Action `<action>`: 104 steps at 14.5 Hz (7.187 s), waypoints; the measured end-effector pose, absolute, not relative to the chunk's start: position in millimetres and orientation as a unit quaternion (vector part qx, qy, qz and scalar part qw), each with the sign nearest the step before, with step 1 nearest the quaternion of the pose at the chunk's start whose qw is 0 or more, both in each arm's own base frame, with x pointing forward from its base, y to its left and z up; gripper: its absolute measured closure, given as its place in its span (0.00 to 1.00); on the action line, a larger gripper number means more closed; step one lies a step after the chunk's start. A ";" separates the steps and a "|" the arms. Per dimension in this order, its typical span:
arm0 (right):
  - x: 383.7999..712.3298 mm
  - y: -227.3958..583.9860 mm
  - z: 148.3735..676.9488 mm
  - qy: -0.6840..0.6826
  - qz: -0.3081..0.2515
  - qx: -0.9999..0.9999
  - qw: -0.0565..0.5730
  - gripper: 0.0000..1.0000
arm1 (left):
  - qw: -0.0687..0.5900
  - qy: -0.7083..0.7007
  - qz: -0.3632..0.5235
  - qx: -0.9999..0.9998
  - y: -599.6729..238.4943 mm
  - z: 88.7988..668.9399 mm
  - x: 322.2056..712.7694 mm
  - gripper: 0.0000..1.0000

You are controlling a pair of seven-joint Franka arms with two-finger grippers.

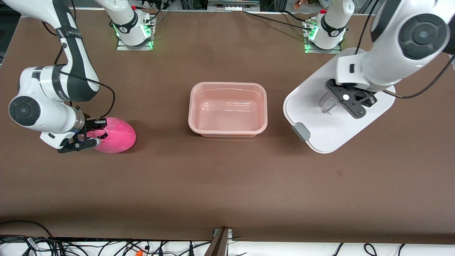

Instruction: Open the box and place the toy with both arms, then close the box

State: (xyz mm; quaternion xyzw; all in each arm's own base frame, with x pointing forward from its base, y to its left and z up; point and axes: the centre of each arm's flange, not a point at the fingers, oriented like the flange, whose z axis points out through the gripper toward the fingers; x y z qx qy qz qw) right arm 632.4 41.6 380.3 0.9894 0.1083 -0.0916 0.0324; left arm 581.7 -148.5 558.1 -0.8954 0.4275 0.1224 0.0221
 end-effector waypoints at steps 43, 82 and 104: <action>607.4 315.0 374.3 -0.249 -0.460 0.775 -0.354 0.17 | 0.007 0.544 0.132 -0.829 -41.4 553.9 609.9 0.93; 608.6 -5.1 529.9 0.106 -0.015 0.994 0.013 0.00 | 0.047 0.718 -0.040 -0.693 -487.0 371.6 467.8 0.93; 604.3 3.3 537.3 0.053 -0.003 0.998 0.015 0.00 | 0.055 0.711 -0.031 -0.701 -496.7 345.0 458.9 0.93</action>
